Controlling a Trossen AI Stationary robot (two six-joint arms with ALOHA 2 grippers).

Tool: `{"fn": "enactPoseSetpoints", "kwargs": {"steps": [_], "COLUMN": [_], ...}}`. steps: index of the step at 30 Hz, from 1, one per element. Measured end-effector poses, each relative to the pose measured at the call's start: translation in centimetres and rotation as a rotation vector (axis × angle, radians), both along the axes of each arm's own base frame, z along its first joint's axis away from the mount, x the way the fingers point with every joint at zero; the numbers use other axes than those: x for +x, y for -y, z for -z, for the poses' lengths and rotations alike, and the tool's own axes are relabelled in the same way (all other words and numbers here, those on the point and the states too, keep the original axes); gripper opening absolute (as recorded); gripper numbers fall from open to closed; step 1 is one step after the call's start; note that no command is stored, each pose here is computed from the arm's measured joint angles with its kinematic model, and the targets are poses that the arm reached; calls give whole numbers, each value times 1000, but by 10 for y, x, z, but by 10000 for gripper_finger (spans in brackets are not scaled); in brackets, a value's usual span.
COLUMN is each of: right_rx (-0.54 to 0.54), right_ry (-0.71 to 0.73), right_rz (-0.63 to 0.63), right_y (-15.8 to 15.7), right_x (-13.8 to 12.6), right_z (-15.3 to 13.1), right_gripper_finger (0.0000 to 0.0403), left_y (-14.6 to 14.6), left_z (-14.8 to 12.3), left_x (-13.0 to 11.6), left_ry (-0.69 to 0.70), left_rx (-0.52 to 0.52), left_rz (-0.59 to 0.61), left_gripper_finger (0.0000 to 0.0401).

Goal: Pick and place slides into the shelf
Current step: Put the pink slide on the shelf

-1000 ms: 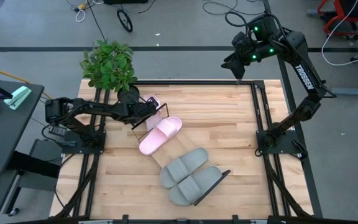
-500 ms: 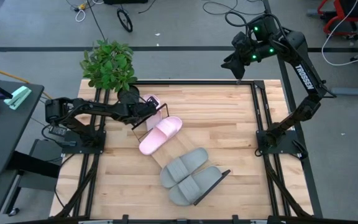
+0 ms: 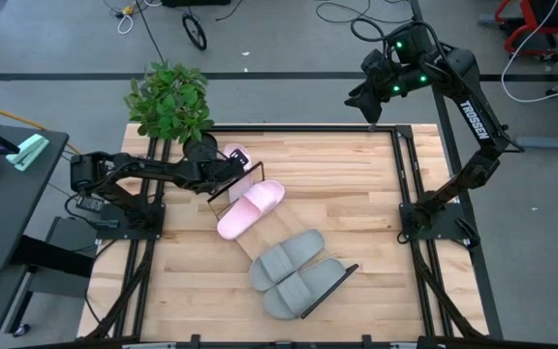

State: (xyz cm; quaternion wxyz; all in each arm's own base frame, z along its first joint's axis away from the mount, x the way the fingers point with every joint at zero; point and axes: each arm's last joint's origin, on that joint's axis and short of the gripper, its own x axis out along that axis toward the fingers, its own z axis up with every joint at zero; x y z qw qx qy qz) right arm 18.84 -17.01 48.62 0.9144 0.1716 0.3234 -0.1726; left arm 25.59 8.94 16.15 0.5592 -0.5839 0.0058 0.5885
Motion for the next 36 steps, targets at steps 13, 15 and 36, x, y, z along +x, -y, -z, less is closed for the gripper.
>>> {"fn": "enactPoseSetpoints", "kwargs": {"steps": [13, 15, 36], "right_rx": [9, 10, 10], "right_ry": [-6, -7, -8], "right_rz": [2, 3, 2], "right_y": [0, 0, 0], "right_x": [0, -1, -1], "right_z": [1, 1, 1], "right_gripper_finger": [169, 169, 169], "left_y": [1, 1, 0], "left_z": [-4, -4, -17], "left_x": [4, 4, -1], "left_ry": [78, 79, 83], "left_rx": [49, 47, 107], "left_rz": [-70, -69, -69], "left_gripper_finger": [8, 8, 8]}}
